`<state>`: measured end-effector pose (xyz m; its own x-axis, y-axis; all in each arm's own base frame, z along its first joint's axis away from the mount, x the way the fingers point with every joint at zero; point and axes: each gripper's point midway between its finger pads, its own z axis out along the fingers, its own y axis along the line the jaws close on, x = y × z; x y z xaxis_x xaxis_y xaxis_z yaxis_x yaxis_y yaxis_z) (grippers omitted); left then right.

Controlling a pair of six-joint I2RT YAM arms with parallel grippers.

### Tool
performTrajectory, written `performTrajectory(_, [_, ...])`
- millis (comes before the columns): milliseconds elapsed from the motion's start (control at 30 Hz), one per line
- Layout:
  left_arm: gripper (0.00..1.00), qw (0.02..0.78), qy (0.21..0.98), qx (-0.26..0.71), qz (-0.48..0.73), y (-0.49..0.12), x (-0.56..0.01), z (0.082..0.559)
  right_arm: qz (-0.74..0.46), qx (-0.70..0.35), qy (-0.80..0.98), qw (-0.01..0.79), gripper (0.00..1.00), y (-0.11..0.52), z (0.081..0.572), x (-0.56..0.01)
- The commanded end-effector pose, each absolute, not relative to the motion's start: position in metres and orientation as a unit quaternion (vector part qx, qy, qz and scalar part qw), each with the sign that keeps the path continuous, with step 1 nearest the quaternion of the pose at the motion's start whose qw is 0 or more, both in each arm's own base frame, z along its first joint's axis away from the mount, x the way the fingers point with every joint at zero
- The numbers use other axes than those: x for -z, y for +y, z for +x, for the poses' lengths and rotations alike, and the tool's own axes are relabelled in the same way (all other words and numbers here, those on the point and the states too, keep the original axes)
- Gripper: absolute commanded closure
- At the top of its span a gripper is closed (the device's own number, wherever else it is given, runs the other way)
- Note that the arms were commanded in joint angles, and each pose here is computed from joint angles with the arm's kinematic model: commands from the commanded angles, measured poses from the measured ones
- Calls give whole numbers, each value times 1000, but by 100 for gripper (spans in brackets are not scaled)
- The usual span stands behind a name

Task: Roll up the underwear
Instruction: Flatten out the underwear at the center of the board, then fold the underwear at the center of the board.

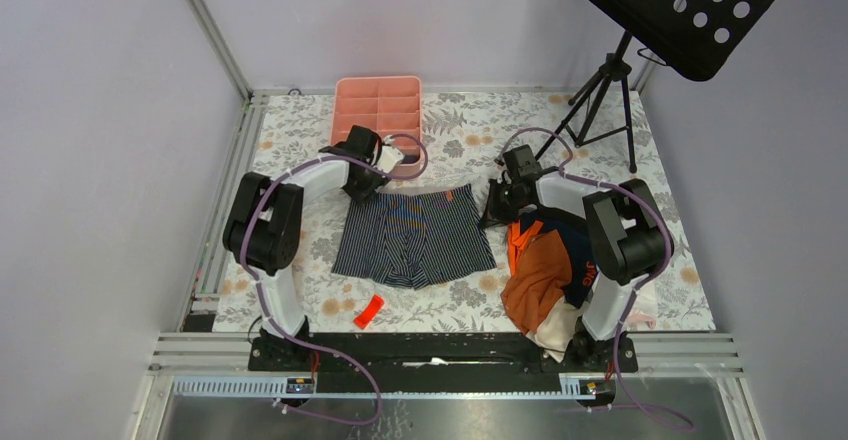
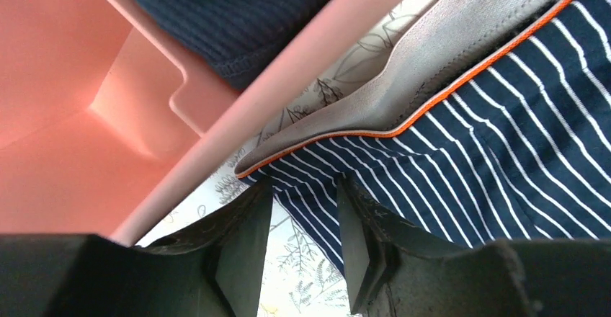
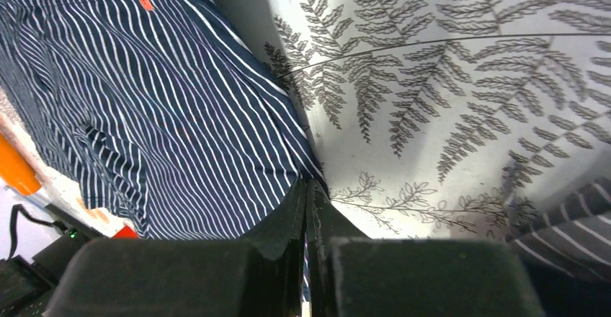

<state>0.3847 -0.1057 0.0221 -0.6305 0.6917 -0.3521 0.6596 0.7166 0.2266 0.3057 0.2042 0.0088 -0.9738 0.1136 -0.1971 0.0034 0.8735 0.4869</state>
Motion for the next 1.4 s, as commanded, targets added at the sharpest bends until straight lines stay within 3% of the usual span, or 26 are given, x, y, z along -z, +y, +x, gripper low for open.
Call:
performTrajectory(0, [55, 225, 895, -49, 383, -106, -26, 401, 49, -195, 971, 133, 100, 184, 308, -11])
performTrajectory(200, [52, 269, 901, 4, 342, -115, -81, 377, 23, -257, 945, 202, 100, 202, 329, -70])
performTrajectory(300, [44, 313, 898, 36, 308, -120, -112, 366, -3, -289, 927, 239, 92, 216, 349, -93])
performTrajectory(400, [37, 322, 914, 67, 239, -122, -119, 350, -17, -306, 922, 236, 94, 228, 361, -89])
performTrajectory(533, [33, 239, 945, 156, 158, -138, -97, 303, -15, -313, 923, 222, 100, 237, 374, -68])
performTrajectory(700, [25, 264, 951, 131, 94, -106, -111, 324, 0, -331, 920, 212, 100, 251, 395, -54])
performTrajectory(900, [24, 253, 953, 165, 17, -76, -106, 332, 26, -203, 954, 221, 100, 214, 414, -8])
performTrajectory(1033, [25, 262, 949, 170, 31, -73, -109, 341, 20, -210, 958, 195, 100, 213, 401, 7])
performTrajectory(1267, [34, 311, 931, 176, 72, -77, -107, 378, 4, -300, 927, 227, 100, 240, 402, -48])
performTrajectory(1367, [43, 329, 923, 174, 98, -77, -98, 396, -19, -330, 910, 251, 91, 248, 401, -84])
